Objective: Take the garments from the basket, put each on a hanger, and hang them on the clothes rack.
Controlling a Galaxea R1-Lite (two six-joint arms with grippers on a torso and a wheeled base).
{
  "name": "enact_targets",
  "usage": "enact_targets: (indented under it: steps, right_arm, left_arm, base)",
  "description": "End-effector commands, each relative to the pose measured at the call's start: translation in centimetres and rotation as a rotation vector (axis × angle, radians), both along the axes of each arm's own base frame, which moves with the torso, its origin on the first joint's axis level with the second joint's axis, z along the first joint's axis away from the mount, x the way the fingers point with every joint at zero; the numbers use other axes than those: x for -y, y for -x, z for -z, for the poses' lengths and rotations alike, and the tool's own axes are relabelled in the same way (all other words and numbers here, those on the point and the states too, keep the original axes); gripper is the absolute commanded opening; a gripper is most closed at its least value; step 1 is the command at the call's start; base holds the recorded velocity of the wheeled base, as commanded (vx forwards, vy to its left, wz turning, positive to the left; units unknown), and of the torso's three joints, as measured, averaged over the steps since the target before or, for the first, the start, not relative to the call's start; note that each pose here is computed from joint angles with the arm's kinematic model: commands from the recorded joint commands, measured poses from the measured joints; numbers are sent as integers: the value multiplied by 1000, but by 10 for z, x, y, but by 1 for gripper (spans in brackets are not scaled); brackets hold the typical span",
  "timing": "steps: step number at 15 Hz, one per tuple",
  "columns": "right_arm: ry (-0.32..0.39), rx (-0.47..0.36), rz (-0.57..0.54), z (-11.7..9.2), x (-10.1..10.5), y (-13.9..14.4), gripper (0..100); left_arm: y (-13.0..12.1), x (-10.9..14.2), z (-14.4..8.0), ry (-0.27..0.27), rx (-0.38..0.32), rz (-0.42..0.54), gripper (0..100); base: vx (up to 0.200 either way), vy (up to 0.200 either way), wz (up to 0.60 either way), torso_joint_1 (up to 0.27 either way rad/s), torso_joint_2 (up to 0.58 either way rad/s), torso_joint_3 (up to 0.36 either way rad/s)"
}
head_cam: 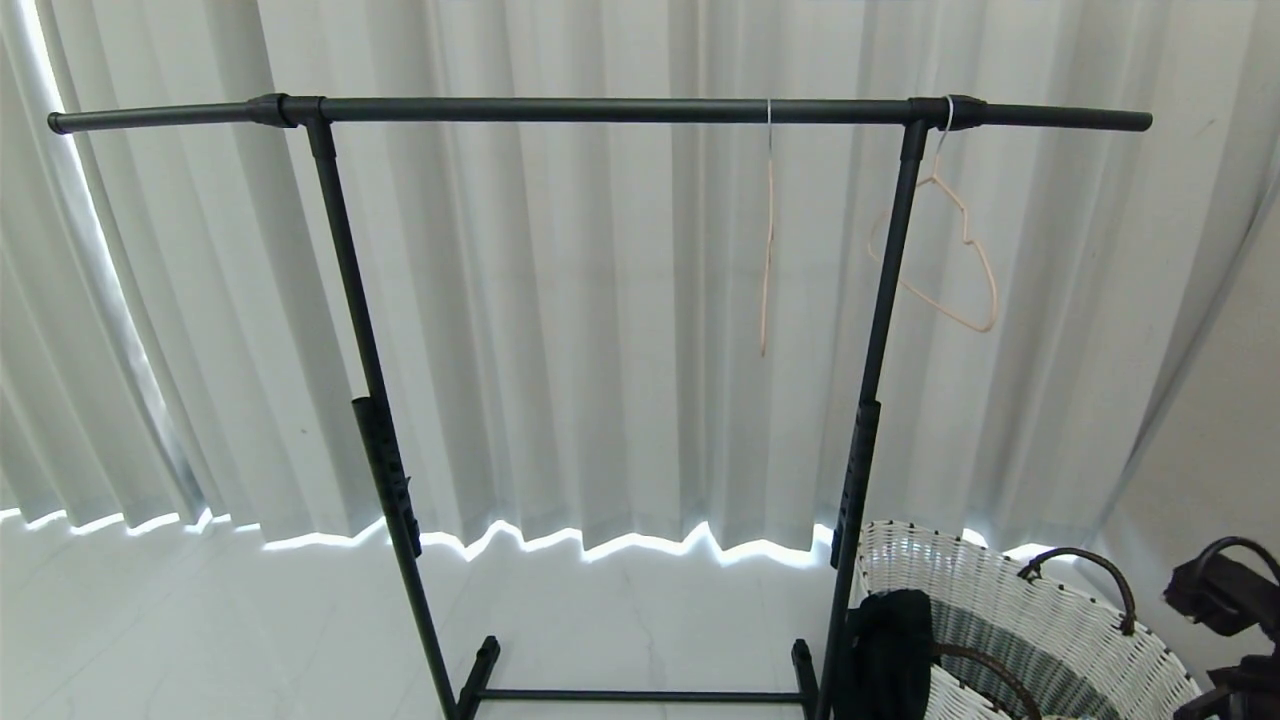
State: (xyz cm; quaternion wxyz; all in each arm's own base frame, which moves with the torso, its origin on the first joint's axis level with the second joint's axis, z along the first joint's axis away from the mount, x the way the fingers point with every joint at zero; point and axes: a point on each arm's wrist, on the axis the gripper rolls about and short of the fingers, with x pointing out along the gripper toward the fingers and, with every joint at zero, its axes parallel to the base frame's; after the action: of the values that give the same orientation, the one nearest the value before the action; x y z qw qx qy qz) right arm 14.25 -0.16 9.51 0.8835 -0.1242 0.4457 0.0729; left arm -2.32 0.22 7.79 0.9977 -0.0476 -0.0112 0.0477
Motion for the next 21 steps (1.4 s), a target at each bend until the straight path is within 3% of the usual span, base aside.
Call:
enact_targets:
  steps: [1,3,7,16,21]
  right_arm:
    - [61,-217,-10,38,7,-17,100]
    - [68,-236,-22,47,7,-27,100]
    - [119,-192,7,65,10,-50,100]
    - [162,-230,-5,81,11,-60,100]
    - [180,-205,5,90,11,-68,100]
  left_arm:
    - [0,0,0,1,1,0,100]
    - [0,0,0,1,1,0,100]
    - [0,0,0,-1,0,0,100]
    - [0,0,0,1,1,0,100]
    - [0,0,0,1,1,0,100]
  base:
    - [0,0,0,0,0,0]
    - [0,0,0,0,0,0]
    - [0,0,0,0,0,0]
    - [0,0,0,0,0,0]
    - [0,0,0,0,0,0]
